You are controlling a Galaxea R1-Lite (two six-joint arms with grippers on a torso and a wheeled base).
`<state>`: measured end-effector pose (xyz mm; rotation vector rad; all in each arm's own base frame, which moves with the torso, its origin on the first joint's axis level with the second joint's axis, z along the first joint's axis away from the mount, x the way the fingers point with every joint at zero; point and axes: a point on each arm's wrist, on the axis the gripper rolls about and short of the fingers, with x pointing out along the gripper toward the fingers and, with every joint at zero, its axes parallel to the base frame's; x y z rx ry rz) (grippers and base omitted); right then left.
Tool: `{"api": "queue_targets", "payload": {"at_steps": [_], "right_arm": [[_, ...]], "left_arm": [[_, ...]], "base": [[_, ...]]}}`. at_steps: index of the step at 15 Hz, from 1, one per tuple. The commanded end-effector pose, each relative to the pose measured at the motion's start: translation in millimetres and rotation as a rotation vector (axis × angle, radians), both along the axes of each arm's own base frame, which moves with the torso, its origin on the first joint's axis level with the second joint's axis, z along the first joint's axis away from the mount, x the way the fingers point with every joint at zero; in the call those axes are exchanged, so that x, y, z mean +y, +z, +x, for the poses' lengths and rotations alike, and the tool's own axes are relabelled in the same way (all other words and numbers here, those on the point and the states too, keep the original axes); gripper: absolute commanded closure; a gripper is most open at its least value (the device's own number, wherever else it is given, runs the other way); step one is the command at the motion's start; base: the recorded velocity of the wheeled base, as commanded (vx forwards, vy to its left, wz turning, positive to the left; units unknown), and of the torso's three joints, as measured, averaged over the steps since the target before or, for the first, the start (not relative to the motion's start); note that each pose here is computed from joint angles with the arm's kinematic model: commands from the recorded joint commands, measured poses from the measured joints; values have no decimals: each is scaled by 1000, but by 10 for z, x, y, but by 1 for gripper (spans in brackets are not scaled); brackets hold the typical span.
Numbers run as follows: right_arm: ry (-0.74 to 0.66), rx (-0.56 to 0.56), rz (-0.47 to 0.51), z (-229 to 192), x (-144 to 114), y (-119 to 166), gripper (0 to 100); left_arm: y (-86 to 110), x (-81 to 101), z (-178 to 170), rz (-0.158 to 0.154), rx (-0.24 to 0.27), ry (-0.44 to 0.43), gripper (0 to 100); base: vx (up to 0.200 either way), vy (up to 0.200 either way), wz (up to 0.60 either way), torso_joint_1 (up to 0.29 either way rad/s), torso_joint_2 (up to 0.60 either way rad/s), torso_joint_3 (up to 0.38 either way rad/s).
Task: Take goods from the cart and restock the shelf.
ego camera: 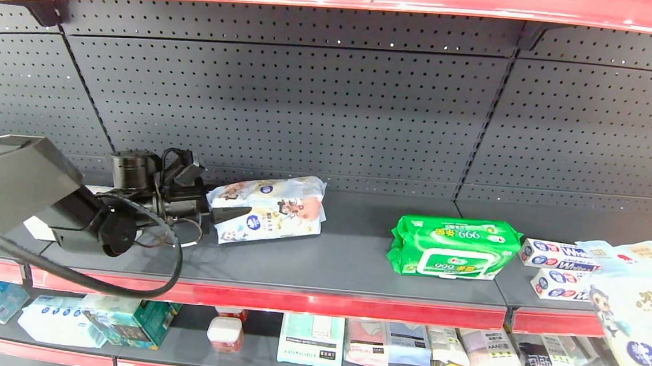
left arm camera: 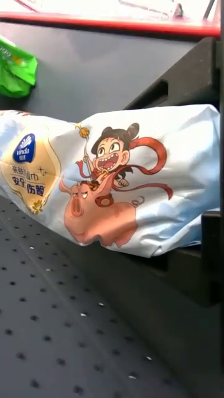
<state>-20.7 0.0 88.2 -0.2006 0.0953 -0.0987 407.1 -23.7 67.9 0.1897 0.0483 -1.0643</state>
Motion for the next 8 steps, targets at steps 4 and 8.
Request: {"api": "queue_targets", "payload": {"at_steps": [4,8], "right_arm": [[-4,4,0,4,1,1,100],[-6,10,1,9,1,2,100]], "left_arm": [[104,70,-325,-18,5,-54,100],[-2,101,-453,-23,-1,-64,100]], "base": [[0,0,0,0,0,0],[0,0,0,0,0,0]]}}
